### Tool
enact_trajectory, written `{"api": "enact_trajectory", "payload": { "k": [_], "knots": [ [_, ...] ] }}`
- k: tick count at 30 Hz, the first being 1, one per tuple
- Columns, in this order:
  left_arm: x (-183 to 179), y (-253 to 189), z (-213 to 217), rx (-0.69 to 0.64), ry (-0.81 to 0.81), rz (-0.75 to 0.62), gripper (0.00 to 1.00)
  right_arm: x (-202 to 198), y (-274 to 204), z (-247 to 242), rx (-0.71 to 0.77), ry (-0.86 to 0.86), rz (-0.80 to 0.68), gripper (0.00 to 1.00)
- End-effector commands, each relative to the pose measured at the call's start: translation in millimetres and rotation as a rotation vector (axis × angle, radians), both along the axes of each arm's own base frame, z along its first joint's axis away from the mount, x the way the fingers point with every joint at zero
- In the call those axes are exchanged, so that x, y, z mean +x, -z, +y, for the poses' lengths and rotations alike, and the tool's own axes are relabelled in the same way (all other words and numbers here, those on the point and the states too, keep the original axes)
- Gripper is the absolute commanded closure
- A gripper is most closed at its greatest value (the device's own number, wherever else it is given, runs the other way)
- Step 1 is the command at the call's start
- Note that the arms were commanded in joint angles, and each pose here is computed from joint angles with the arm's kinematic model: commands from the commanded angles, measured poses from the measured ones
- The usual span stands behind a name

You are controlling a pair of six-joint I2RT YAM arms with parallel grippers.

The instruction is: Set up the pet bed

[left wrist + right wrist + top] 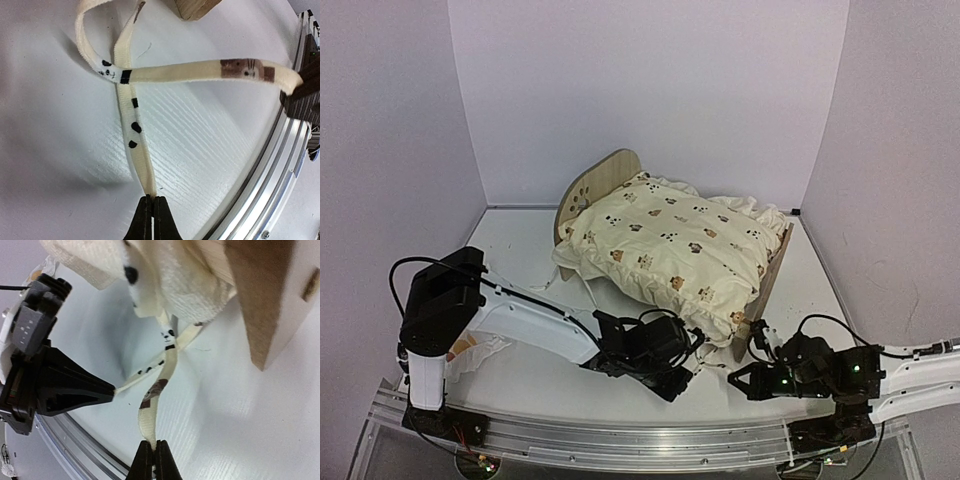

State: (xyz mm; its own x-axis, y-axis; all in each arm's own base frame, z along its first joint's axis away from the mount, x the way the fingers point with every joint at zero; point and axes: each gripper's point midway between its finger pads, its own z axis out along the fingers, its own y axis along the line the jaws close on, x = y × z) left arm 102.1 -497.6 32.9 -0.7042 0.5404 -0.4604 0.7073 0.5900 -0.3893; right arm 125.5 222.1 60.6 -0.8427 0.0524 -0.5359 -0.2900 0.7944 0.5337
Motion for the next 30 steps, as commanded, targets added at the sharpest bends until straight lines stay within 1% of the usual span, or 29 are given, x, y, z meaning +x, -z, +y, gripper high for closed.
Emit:
{"api": "enact_trajectory", "payload": {
  "k": [1,6,7,11,12,14,16,19,24,26,30],
  "knots": [
    [1.4,-37.7,-0.6,-0.076,-0.003,-0.019,1.00,-7.2,14.8,-27.1,-0.138,0.016,0.041,1.00],
    [0.7,-50.5,-8.8,-0.103,0.017,-0.027,1.00,-17.3,35.5,-28.8,-0.219,-0.012,0.121,1.00],
    [-0.3,-53.2,-11.7,-0.111,0.025,-0.023,1.00,-17.8,37.7,-29.7,-0.235,-0.013,0.127,0.96],
    [-1.8,-59.8,-19.2,-0.127,0.044,-0.018,1.00,-16.3,29.6,-29.2,-0.282,-0.049,0.103,0.67],
    [-0.9,-61.2,-20.8,-0.130,0.044,-0.021,1.00,-15.2,23.4,-29.2,-0.295,-0.073,0.078,0.62],
    [0.4,-64.8,-24.3,-0.134,0.048,-0.028,1.00,-9.7,6.1,-28.9,-0.299,-0.091,0.020,0.56],
    [1.0,-67.6,-27.7,-0.140,0.054,-0.034,1.00,-4.6,-8.5,-31.1,-0.308,-0.106,-0.041,0.52],
    [4.0,-71.6,-32.9,-0.150,0.057,-0.049,1.00,1.0,-20.5,-31.1,-0.316,-0.133,-0.117,0.51],
    [11.0,-78.1,-41.3,-0.169,0.057,-0.061,1.00,4.6,-17.4,-24.8,-0.361,-0.211,-0.188,0.50],
    [13.1,-78.7,-44.2,-0.171,0.061,-0.060,1.00,4.3,-16.0,-17.5,-0.349,-0.250,-0.216,0.49],
    [17.9,-79.4,-47.6,-0.174,0.067,-0.057,1.00,7.8,-21.2,-3.4,-0.325,-0.323,-0.319,0.46]
  ]
}}
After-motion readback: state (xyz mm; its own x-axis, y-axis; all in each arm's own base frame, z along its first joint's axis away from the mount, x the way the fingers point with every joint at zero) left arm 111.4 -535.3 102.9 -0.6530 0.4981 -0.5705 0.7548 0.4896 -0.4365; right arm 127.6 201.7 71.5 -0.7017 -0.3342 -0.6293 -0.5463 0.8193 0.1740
